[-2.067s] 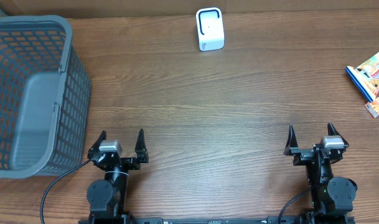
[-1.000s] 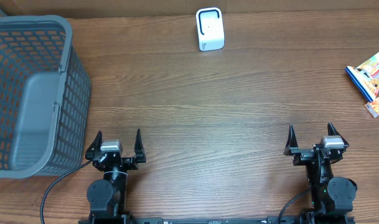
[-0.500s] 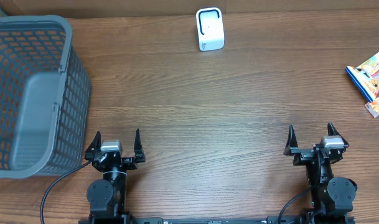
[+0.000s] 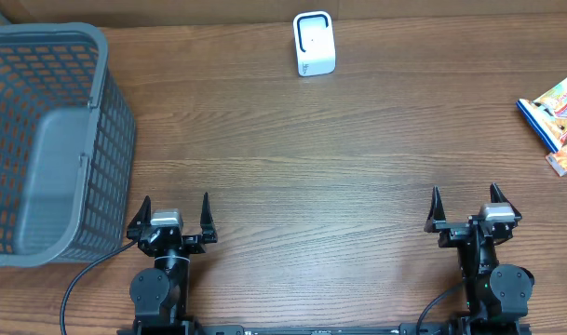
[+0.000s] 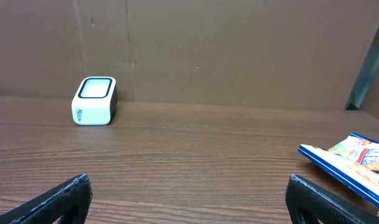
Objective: Scan the item barcode
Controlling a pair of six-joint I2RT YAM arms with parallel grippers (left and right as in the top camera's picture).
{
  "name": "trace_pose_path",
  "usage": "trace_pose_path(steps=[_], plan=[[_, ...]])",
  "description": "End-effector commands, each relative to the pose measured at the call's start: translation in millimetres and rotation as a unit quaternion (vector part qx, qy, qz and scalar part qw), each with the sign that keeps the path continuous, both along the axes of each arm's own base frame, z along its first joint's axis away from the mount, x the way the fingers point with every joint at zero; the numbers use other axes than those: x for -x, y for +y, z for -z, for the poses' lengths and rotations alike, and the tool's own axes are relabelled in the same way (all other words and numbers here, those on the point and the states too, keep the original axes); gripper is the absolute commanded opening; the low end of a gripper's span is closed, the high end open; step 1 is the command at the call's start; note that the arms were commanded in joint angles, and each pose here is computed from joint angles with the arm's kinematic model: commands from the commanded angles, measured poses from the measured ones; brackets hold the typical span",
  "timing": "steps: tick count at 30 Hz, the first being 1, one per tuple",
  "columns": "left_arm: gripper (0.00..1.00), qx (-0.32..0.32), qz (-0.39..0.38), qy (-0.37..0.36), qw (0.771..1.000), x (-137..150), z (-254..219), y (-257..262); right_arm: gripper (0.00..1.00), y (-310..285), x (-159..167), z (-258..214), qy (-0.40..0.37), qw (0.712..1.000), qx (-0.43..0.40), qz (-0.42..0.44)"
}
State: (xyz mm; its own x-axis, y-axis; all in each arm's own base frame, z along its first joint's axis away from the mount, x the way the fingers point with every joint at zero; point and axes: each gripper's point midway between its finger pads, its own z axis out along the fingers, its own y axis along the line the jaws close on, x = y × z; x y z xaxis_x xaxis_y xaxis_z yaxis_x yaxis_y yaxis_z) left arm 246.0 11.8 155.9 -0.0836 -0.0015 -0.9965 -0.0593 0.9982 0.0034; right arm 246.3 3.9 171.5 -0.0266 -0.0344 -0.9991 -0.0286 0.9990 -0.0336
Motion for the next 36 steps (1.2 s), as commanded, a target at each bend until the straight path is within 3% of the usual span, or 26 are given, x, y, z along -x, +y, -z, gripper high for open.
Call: trace_pose_path(steps=[1,36], plan=[[1.0,-0.006,-0.003,-0.005,1.0,0.3,-1.0,1.2,1.0,-0.1,-0.2,1.9,-0.002,1.0,0.0,0.001],[1.0,-0.006,-0.003,-0.005,1.0,0.3,-1.0,1.2,1.0,-0.1,-0.2,1.8,-0.002,1.0,-0.013,0.001]])
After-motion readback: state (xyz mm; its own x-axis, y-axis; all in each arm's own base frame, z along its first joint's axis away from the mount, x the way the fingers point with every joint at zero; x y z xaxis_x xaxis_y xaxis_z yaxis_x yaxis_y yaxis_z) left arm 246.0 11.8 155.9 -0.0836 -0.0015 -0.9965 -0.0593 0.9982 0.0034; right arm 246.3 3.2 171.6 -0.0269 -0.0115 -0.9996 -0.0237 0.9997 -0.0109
